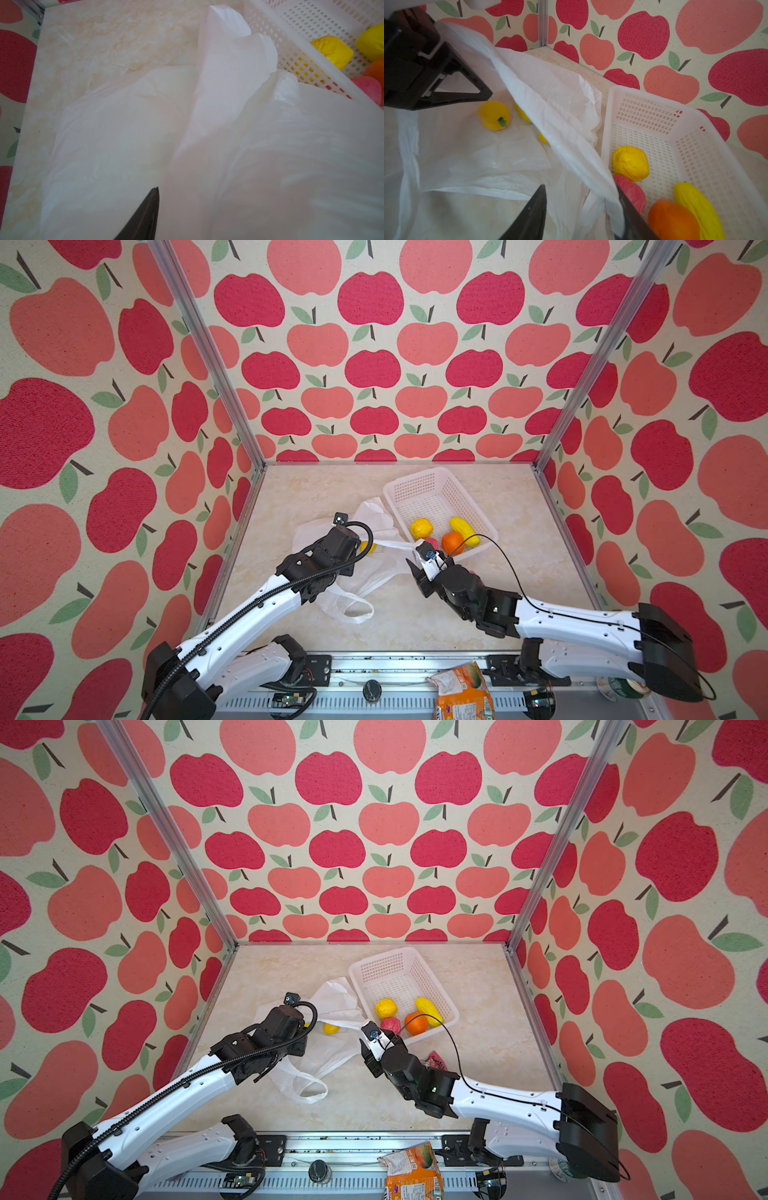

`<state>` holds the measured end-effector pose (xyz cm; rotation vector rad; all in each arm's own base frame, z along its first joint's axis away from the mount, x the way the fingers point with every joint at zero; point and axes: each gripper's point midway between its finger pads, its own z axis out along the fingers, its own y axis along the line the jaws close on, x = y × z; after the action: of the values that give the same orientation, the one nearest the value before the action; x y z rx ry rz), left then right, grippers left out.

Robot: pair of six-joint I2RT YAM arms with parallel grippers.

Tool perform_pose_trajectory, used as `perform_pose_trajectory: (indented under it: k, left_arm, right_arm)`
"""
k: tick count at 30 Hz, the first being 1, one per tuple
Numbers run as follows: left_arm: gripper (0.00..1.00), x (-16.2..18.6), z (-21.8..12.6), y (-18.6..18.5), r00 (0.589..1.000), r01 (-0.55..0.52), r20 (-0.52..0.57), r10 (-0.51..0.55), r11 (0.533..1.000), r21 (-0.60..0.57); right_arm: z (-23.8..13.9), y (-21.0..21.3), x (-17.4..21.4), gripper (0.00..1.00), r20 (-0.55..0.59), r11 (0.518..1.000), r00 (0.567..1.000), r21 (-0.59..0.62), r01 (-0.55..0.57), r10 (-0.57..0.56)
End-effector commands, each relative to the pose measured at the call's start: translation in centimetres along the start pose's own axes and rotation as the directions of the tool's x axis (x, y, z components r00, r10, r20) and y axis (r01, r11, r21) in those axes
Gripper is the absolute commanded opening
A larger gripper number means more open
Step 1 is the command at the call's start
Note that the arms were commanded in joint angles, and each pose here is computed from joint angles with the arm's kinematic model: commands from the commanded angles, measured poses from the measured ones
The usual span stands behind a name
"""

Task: Untie the knot of the plastic bag and take out the fruit
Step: 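Move the open right gripper over the bag toward the remaining fruits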

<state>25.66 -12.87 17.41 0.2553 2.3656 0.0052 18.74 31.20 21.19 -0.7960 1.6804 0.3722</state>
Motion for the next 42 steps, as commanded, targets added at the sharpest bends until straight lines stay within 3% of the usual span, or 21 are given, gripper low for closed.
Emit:
perform_pose_trajectory:
  k: [1, 6, 13, 16, 21, 24, 32, 36, 42]
  left_arm:
    - [0.43, -1.3, -1.2, 0.3, 0.998, 0.011, 0.066, -0.011, 1.0, -0.003]
    - [0.17, -2.0, -2.2, 0.0, 0.99, 0.009, 0.137, -0.017, 0.998, 0.058]
    - [0.01, -2.4, -2.7, 0.2, 0.983, 0.011, 0.184, -0.025, 0.997, 0.074]
    - [0.0, -2.0, -2.5, 0.3, 0.983, 0.009, 0.182, -0.022, 0.997, 0.071]
    - [0.0, -1.4, -2.3, 0.7, 0.984, 0.01, 0.179, -0.022, 0.998, 0.066]
    - [0.0, -1.4, -2.6, 0.8, 0.982, 0.017, 0.187, -0.031, 0.997, 0.075]
    - [0.0, -1.4, -2.6, 0.7, 0.981, 0.019, 0.191, -0.035, 0.996, 0.084]
    - [0.0, -1.4, -2.5, 0.8, 0.982, 0.017, 0.184, -0.03, 0.997, 0.073]
    - [0.0, -1.5, -2.7, 0.8, 0.981, 0.021, 0.191, -0.036, 0.997, 0.08]
  right_arm:
    - [-2.0, -0.5, -2.8, 0.63, 0.057, 0.999, 0.998, 0.029, 0.032, -0.034]
    - [-5.4, 2.0, -4.8, 0.68, 0.139, 0.996, 0.988, -0.06, 0.07, -0.061]
    - [-8.9, 9.4, -7.2, 0.48, 0.247, 0.948, 0.966, -0.282, 0.151, -0.08]
    - [-7.8, 13.0, -6.6, 0.42, 0.243, 0.922, 0.968, -0.358, 0.151, -0.064]
    - [-3.1, 16.2, -4.4, 0.3, 0.171, 0.947, 0.978, -0.277, 0.161, -0.116]
    - [-0.5, 17.5, -2.6, 0.25, 0.111, 0.948, 0.989, -0.293, 0.125, -0.096]
    - [4.3, 15.2, 0.8, 0.18, -0.012, 0.98, 0.999, -0.197, 0.036, -0.039]
    - [5.4, 12.8, 1.8, 0.19, -0.054, 0.987, 0.997, -0.154, -0.053, 0.046]
    - [7.3, 10.7, 3.7, 0.31, -0.123, 0.993, 0.988, -0.071, -0.099, 0.09]
